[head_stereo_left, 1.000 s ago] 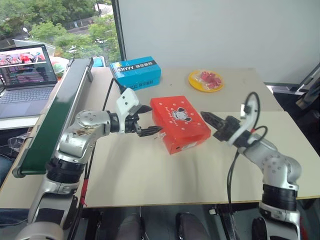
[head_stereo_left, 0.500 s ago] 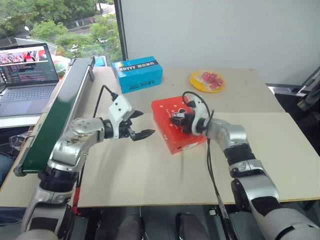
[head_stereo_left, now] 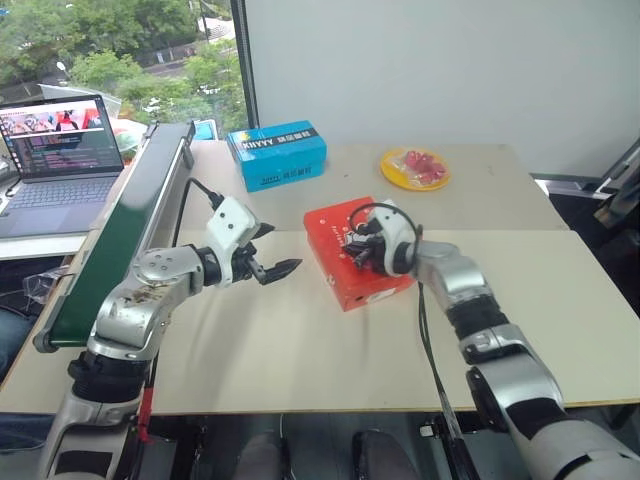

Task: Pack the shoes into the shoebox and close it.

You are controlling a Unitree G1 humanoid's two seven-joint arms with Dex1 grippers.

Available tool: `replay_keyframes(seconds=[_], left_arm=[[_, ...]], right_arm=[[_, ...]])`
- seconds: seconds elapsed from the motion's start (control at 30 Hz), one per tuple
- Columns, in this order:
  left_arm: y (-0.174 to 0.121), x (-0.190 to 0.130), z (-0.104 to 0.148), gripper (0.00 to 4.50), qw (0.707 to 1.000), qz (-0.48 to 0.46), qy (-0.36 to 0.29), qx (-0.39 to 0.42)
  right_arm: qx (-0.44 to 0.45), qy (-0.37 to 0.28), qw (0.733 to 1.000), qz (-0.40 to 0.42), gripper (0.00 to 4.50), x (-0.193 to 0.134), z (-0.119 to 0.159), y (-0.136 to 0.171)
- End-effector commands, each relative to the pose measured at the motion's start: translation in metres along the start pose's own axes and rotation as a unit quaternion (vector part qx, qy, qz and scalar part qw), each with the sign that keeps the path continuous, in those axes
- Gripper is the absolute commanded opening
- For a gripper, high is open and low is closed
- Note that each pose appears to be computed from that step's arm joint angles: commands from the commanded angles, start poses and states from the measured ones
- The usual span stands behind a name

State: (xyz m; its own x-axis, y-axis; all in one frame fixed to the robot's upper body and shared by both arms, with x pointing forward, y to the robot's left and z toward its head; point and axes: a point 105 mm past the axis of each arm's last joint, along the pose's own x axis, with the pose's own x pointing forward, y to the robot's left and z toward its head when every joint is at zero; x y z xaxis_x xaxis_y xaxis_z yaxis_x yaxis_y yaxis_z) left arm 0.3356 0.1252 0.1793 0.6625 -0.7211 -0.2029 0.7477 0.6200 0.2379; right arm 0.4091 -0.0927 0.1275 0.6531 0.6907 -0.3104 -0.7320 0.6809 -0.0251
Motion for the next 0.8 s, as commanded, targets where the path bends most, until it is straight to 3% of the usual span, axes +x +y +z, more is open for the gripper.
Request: replay_keyframes(seconds=[0.03,0.13,0.43,0.6,0.8], left_arm=[[0.009,0.001,0.016,4.5,0.998,0.037,-0.043,0.015],[0.009,0.005,0.02,4.5,0.997,0.044,-0.064,0.01],[0.009,0.004,0.016,4.5,0.995,0.065,-0.071,0.012],[0.008,-0.003,0.007,4.5,0.995,0.077,-0.07,-0.002],[0.01,-0.017,-0.013,4.5,0.993,0.105,-0.053,-0.011]], right_arm=[[-0.109,-0.075,0.991,-0.009,0.05,-0.035,0.045,0.0],[-0.151,-0.074,0.985,-0.024,0.05,-0.051,0.042,-0.001],[-0.151,-0.071,0.983,-0.08,0.05,-0.089,0.039,-0.021],[-0.137,-0.056,0.986,-0.079,1.45,-0.099,0.024,-0.018],[-0.117,-0.04,0.988,-0.097,3.53,-0.111,0.006,-0.021]])
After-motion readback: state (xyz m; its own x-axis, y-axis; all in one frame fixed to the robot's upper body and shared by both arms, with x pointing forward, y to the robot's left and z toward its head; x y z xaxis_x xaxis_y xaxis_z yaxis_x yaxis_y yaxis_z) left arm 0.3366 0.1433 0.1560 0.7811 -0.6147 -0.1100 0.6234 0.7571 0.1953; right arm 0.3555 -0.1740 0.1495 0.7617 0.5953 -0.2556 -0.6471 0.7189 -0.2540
